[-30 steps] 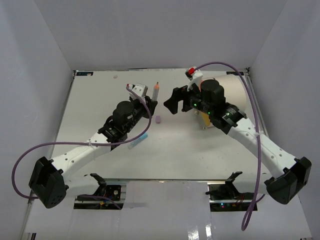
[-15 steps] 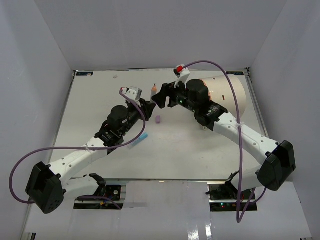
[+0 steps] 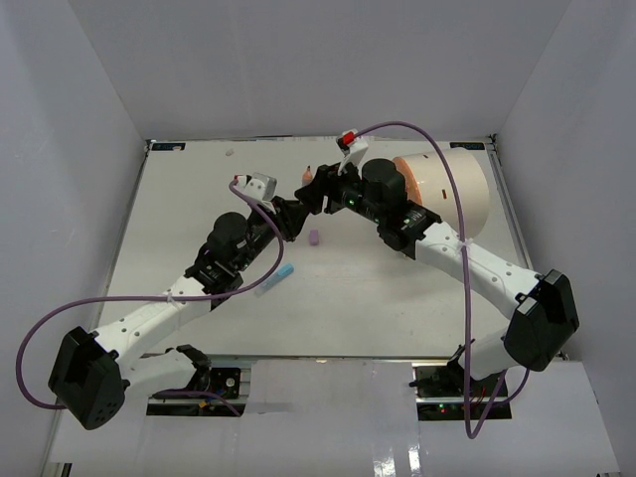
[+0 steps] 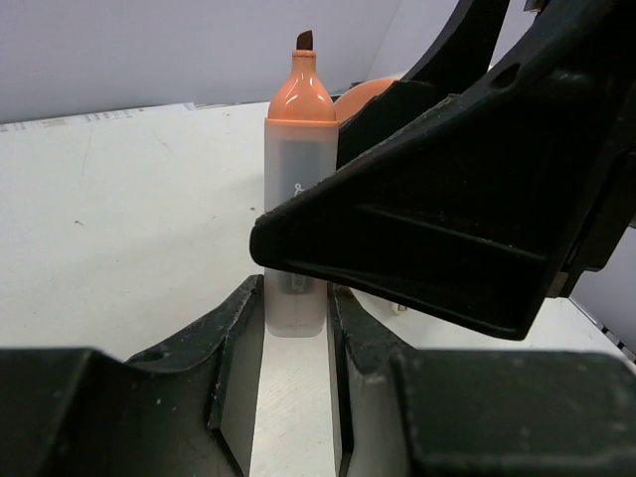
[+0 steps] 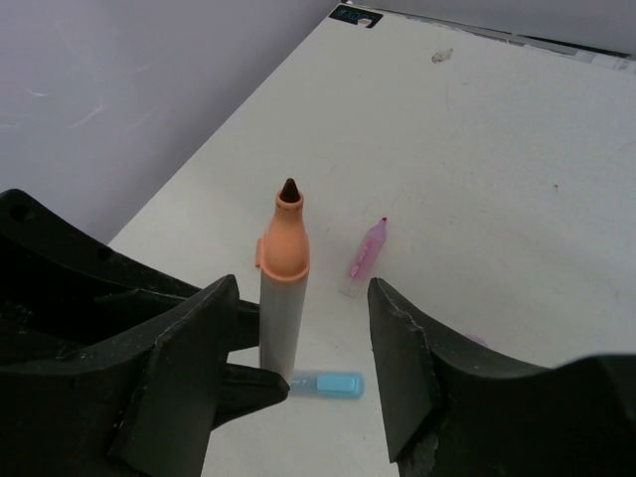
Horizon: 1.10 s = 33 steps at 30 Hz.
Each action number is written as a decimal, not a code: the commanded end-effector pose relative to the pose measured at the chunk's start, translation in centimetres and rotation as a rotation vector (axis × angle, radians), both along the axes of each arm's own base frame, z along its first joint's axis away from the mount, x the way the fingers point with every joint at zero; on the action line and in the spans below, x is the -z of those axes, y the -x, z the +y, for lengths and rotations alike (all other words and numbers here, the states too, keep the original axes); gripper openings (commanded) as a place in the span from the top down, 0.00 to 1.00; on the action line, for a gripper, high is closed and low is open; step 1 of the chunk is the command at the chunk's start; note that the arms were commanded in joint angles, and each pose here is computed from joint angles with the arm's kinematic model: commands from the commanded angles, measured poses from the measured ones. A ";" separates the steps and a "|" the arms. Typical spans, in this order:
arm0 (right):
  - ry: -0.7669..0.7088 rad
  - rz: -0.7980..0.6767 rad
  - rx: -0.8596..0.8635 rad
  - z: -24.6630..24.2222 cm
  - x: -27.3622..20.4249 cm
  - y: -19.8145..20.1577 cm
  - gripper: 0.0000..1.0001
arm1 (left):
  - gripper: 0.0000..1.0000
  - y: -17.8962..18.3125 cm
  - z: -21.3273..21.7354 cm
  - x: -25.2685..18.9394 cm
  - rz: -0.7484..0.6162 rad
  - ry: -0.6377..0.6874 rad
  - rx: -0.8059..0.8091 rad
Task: Sort the stationery into containers
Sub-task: Pick up the pen from the center of the board.
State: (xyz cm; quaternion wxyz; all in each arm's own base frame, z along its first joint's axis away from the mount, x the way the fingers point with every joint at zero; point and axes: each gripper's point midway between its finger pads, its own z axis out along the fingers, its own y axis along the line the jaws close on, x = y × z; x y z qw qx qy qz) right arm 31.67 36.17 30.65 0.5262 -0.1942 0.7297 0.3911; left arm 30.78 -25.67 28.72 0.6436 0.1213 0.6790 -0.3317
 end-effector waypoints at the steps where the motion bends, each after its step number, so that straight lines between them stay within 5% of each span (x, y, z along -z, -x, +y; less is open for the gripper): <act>1: -0.055 -0.041 -0.019 1.0 -1.3 0.1 0.40 | 0.88 0.6 0.1 -1.3 -0.025 0.047 0.018; 16: -0.036 0.018 -0.052 1.4 2.3 2.1 0.54 | 0.87 0.6 1.1 -1.7 -0.010 0.121 -0.003; 25: -0.051 -0.035 -0.082 1.7 1.2 2.2 0.77 | 0.83 1.4 0.2 -1.7 -0.021 0.124 0.068; 28: -0.042 -0.061 -0.078 1.5 0.9 2.2 0.84 | 0.73 1.5 0.3 -1.9 -0.028 0.118 0.067; 33: 0.032 -0.123 -0.034 -0.5 0.4 1.8 0.92 | 0.26 1.0 1.1 -1.4 0.000 0.090 0.011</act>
